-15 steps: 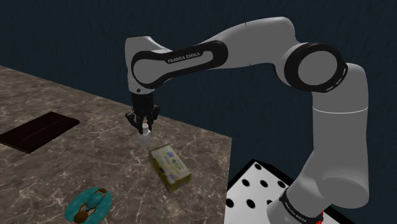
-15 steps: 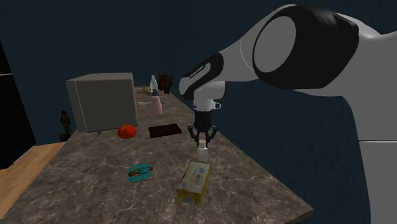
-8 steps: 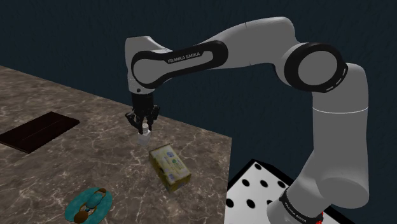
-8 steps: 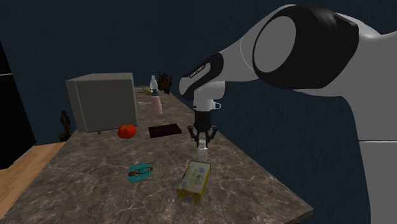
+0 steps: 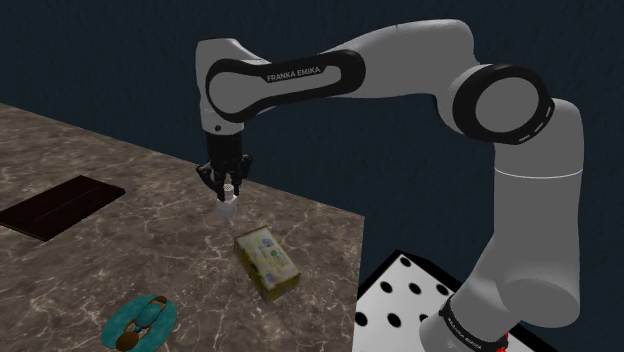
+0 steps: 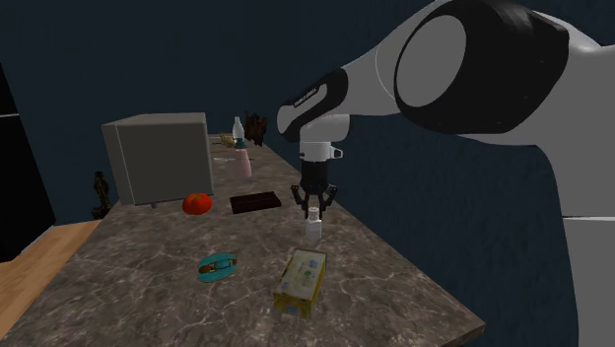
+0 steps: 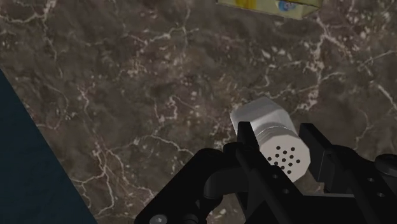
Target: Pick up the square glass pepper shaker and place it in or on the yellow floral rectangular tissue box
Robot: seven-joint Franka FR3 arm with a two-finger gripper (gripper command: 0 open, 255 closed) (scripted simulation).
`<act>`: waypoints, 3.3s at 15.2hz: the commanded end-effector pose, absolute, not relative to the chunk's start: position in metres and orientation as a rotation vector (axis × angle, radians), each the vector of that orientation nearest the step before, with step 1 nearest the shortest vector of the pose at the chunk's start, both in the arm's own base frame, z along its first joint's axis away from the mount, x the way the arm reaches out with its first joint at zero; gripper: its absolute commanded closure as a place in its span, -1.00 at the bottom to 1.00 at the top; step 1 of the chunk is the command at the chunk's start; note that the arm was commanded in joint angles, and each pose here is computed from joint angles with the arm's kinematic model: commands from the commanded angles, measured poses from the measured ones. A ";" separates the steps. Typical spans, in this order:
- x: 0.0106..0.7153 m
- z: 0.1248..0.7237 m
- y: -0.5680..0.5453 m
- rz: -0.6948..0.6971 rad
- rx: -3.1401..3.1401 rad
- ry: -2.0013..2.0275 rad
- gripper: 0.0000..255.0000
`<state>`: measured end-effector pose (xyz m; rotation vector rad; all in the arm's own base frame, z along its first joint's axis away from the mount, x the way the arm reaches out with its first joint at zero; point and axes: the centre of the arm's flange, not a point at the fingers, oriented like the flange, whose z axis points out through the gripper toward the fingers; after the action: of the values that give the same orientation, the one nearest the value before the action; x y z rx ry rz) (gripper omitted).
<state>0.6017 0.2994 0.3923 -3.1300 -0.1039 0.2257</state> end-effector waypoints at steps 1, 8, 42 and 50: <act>0.601 0.403 0.300 0.226 -3.130 -0.104 1.00; 0.601 0.440 0.300 0.226 -3.130 -0.104 1.00; 0.417 0.558 0.269 0.226 -3.130 -0.104 1.00; 0.417 0.516 0.269 0.226 -3.130 -0.104 1.00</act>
<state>0.4174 0.2693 0.5217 -3.1301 -0.1039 0.2269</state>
